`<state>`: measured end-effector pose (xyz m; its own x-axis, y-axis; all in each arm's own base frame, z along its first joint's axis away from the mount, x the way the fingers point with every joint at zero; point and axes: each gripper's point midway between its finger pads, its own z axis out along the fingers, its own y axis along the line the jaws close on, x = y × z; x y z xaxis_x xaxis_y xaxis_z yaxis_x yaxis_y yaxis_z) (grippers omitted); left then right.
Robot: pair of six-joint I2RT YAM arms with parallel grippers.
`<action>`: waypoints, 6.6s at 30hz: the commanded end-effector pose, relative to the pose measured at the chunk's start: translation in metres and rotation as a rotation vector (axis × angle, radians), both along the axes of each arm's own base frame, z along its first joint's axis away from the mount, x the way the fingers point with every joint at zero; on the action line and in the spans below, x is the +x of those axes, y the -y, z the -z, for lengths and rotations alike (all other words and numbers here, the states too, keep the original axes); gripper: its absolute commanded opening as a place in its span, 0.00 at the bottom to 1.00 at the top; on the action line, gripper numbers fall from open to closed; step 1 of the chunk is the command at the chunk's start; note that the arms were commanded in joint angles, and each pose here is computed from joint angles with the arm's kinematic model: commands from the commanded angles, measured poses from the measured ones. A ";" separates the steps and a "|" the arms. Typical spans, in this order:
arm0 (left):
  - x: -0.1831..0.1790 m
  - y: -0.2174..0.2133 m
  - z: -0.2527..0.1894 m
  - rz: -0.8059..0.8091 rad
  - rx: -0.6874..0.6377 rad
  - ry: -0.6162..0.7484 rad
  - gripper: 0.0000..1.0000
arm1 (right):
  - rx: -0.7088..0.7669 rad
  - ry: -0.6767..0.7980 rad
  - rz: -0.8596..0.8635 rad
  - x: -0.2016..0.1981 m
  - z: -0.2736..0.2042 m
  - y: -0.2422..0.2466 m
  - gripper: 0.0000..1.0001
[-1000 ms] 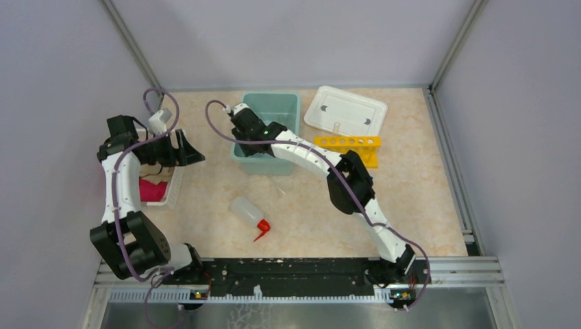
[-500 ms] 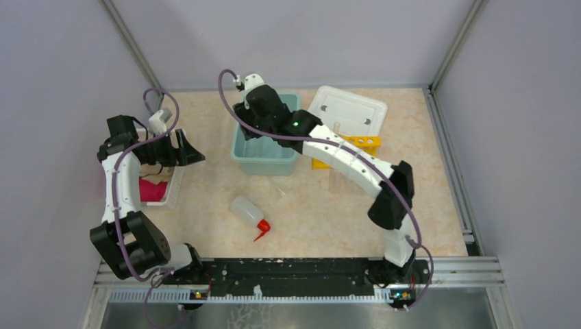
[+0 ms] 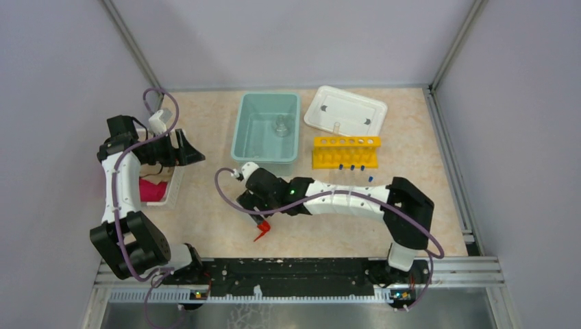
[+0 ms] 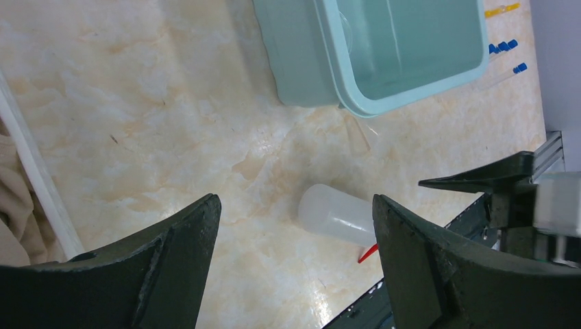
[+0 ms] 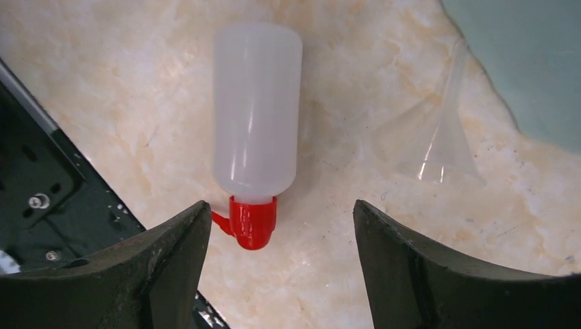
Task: Organize the chemistry lab equipment
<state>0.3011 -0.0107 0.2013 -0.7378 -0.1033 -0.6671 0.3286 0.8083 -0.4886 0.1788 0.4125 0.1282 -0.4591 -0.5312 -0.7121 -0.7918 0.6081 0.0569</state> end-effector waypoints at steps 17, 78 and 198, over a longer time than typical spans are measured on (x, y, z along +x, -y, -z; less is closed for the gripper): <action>0.003 -0.001 -0.021 0.000 0.010 0.067 0.88 | 0.030 -0.101 -0.037 -0.003 0.066 -0.047 0.62; 0.003 -0.002 -0.013 0.000 0.008 0.048 0.89 | -0.010 0.229 0.367 0.293 -0.035 0.014 0.61; -0.010 0.008 -0.026 0.017 -0.015 0.064 0.86 | 0.447 -0.106 0.476 0.171 -0.136 0.041 0.45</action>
<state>0.2950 -0.0153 0.2208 -0.7095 -0.1003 -0.6975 0.3511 0.8079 -0.4733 0.3411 0.3639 0.2077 -0.7070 0.0377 -0.7062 -0.3599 0.8404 0.4052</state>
